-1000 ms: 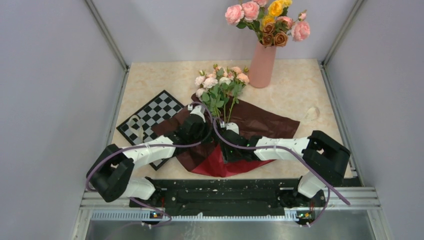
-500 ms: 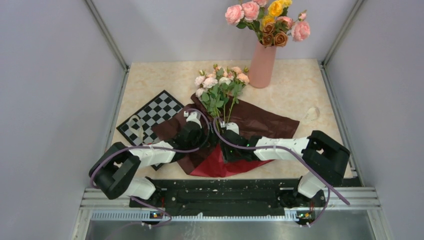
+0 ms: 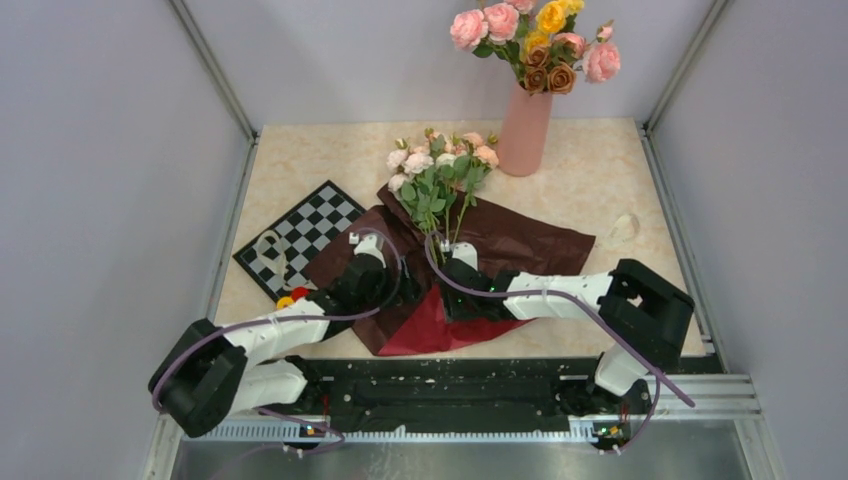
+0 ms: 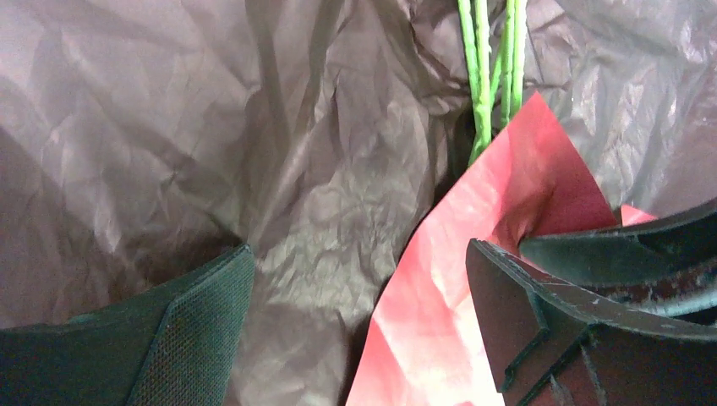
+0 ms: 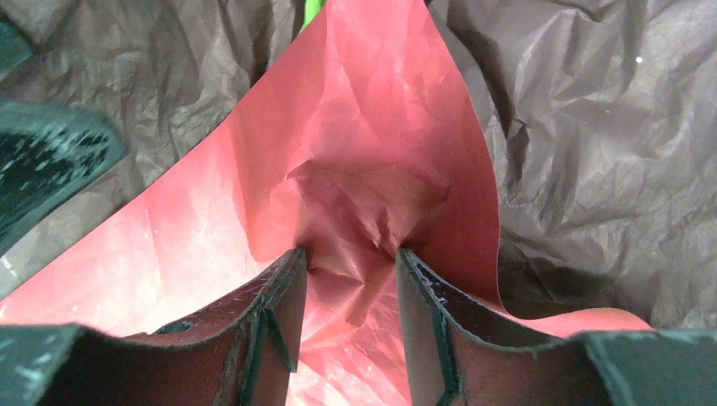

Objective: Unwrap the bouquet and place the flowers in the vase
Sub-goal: Unfold the wrapping paper at the center of the board.

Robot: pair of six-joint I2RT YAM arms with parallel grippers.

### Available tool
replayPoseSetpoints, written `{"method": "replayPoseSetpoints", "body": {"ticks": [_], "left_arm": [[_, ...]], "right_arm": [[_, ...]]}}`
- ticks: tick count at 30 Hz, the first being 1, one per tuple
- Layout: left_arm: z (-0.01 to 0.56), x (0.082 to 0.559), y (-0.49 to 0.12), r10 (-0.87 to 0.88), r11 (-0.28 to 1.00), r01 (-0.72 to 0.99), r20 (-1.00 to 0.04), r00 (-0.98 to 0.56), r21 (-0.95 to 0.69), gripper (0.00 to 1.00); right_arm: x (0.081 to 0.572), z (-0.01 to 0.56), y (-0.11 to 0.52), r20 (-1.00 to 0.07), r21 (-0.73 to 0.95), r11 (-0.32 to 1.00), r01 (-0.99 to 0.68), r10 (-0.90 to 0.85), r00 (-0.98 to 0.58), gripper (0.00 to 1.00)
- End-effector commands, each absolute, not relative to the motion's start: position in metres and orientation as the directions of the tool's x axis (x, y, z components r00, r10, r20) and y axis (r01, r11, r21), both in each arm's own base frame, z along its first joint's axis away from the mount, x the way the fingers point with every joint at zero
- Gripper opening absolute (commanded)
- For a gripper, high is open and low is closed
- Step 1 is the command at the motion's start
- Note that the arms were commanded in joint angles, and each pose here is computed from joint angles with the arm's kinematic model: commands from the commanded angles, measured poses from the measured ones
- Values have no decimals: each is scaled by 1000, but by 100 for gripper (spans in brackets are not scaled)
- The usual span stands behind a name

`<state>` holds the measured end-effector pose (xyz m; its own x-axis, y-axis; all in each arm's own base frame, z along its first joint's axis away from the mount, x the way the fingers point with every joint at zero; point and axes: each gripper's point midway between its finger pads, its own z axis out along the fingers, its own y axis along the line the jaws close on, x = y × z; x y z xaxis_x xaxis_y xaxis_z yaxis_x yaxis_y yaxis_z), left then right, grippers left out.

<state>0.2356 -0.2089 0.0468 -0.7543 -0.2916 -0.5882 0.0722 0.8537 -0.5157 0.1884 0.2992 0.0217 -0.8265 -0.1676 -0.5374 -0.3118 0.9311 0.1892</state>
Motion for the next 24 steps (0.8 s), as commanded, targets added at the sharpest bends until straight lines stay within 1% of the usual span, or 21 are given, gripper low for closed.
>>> {"method": "replayPoseSetpoints", "body": {"ticks": [1, 5, 7, 14, 19, 22, 24], "left_arm": [[63, 232, -202, -251, 862, 112, -608, -753, -495, 99], [90, 234, -206, -204, 850, 167, -605, -769, -499, 99], [102, 239, -204, -199, 850, 164, -594, -779, -500, 99], [148, 259, -200, -257, 785, 203, -606, -753, -585, 99], [153, 266, -200, -247, 772, 226, -607, -755, -595, 99], [150, 263, -210, -211, 740, 275, -600, -772, -614, 99], [146, 260, -217, -189, 714, 302, -588, -786, -632, 99]], "right_arm": [[198, 4, 284, -538, 67, 959, -274, -196, -820, 45], [210, 4, 284, -545, 24, 965, -260, -206, -812, 43], [217, 2, 283, -545, 19, 967, -253, -202, -814, 43], [248, 3, 282, -567, 26, 966, -256, -196, -800, 43], [270, 7, 288, -590, 33, 957, -287, -213, -779, 43], [279, 12, 294, -600, 52, 948, -313, -221, -769, 43], [283, 19, 298, -609, 71, 939, -336, -226, -760, 45]]}}
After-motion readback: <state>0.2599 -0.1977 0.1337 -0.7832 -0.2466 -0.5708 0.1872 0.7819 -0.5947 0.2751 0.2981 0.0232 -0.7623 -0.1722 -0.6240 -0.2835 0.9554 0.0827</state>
